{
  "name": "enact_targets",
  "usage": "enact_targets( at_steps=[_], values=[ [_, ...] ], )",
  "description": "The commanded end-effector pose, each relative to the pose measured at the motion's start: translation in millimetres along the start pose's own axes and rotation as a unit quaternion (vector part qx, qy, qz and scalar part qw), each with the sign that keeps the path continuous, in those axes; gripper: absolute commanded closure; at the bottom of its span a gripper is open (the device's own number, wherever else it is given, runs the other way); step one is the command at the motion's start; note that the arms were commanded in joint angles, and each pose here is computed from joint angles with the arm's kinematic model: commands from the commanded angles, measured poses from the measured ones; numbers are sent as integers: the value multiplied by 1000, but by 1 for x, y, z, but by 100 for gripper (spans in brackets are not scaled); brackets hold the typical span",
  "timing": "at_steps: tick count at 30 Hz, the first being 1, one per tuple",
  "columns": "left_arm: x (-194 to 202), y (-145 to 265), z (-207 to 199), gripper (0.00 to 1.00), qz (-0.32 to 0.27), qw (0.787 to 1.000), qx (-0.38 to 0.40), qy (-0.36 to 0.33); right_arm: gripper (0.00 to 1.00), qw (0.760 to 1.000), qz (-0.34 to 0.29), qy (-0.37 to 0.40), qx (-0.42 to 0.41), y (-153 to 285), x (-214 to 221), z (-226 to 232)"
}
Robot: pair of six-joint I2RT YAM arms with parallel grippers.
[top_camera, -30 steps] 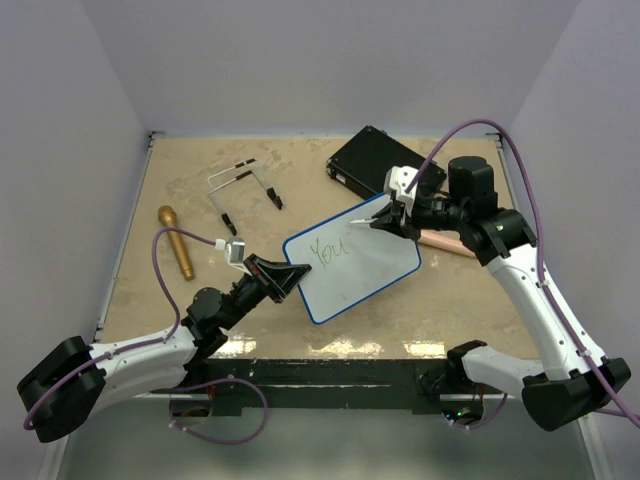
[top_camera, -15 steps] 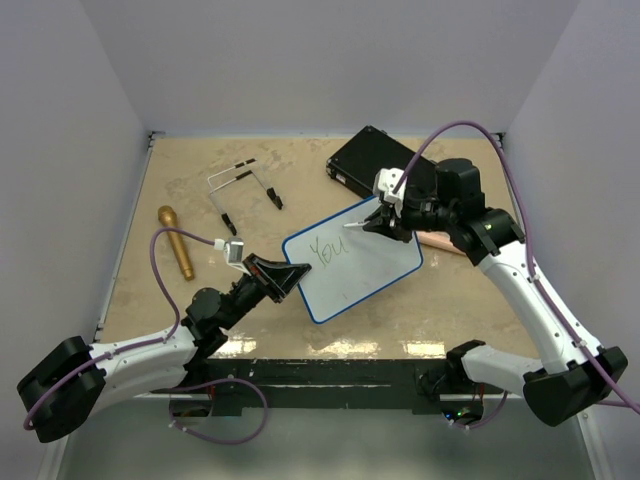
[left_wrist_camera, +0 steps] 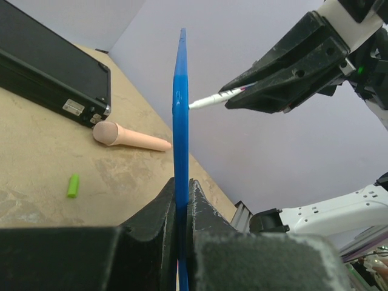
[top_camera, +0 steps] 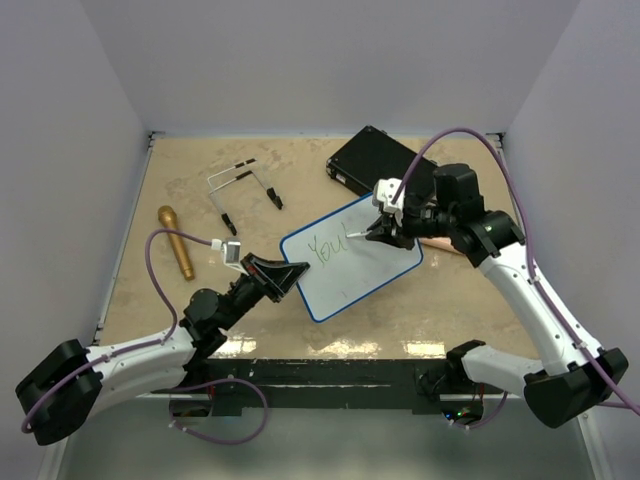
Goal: Write a sentence on the whiteboard
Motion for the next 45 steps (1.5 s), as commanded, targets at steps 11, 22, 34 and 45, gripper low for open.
enact_targets(
  at_steps=[11, 22, 34, 45],
  values=[
    [-39, 0, -30, 100, -101, 992, 70, 12, 100, 999, -23, 21, 36, 16, -14, 5],
    [-38, -2, -31, 100, -100, 992, 74, 13, 100, 998, -11, 4, 55, 7, -10, -8],
    [-40, -2, -30, 100, -103, 992, 72, 11, 100, 999, 38, 4, 26, 6, 13, 2],
    [-39, -3, -30, 100, -102, 992, 71, 12, 100, 999, 46, 9, 5, 5, 14, 4]
  ],
)
Point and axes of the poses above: each gripper's point midway between its finger pads, its own y axis back along the fingers, its own z axis along the line the jaws close on, x = y × z, the point moved 8 cm from there along y, back along the fingers, and after that the axes turned 4 degrees about -y, right-handed, at the moved point
